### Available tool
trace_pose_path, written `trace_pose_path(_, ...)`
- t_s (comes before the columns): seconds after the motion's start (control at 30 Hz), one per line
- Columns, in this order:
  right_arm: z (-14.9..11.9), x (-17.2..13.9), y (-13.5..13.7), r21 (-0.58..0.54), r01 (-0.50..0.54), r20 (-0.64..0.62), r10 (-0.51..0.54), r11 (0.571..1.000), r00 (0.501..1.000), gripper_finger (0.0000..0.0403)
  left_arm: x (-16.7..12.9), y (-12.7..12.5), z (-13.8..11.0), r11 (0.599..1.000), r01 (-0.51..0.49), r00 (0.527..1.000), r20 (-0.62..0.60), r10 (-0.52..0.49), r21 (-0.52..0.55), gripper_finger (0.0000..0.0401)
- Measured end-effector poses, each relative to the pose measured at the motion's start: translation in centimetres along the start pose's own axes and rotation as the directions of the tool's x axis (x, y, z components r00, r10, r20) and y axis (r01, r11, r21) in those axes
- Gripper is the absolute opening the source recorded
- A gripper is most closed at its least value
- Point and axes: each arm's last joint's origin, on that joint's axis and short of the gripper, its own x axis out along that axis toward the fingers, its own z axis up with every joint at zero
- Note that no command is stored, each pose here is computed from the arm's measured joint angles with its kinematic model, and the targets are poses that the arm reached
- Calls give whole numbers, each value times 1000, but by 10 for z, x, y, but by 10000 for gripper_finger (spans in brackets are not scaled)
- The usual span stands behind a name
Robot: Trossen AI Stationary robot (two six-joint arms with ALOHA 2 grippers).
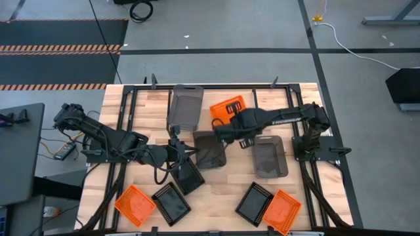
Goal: Stack baskets on shelf by color
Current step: Put the middle orange bin on the shelf
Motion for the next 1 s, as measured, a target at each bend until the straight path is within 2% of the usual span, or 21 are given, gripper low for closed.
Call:
trace_pose_path(0.23, -8, 12, -17, 51, -42, -41, 44, 998, 998, 43, 1, -1, -1, 1000, 0, 1000, -4, 0, 3, 12)
trace_pose_path(0.43, -8, 12, -17, 45, -45, -41, 47, 998, 998, 99, 1, -1, -1, 1000, 0, 1000, -4, 0, 3, 15)
trace_pose_path(0.53, -7, 11, -17, 38, 5, -51, -3, 999, 999, 139, 1, -1, -1, 1000, 0, 1000, -4, 0, 3, 19)
trace_pose_path(0.67, -4, 8, -18, 61, 147, -52, -144, 987, 988, 182, 1, -1, -1, 1000, 0, 1000, -4, 0, 3, 17)
trace_pose_path(0.77, 0, -3, -23, 178, 181, 9, -185, 967, 983, 201, 1, -1, -1, 1000, 0, 1000, -4, 0, 3, 12)
trace_pose_path(0.83, 3, -13, -29, 272, 154, 72, -179, 950, 981, 207, 1, -1, -1, 1000, 0, 1000, -4, 0, 3, 10)
trace_pose_path(0.9, 4, -26, -35, 372, 89, 148, -154, 924, 977, 207, 1, -1, -1, 1000, 0, 1000, -3, 0, 3, 11)
trace_pose_path(1.0, 4, -42, -47, 520, -72, 281, -91, 851, 955, 204, 1, -1, 0, 1000, 0, 1000, -3, 0, -1, 16)
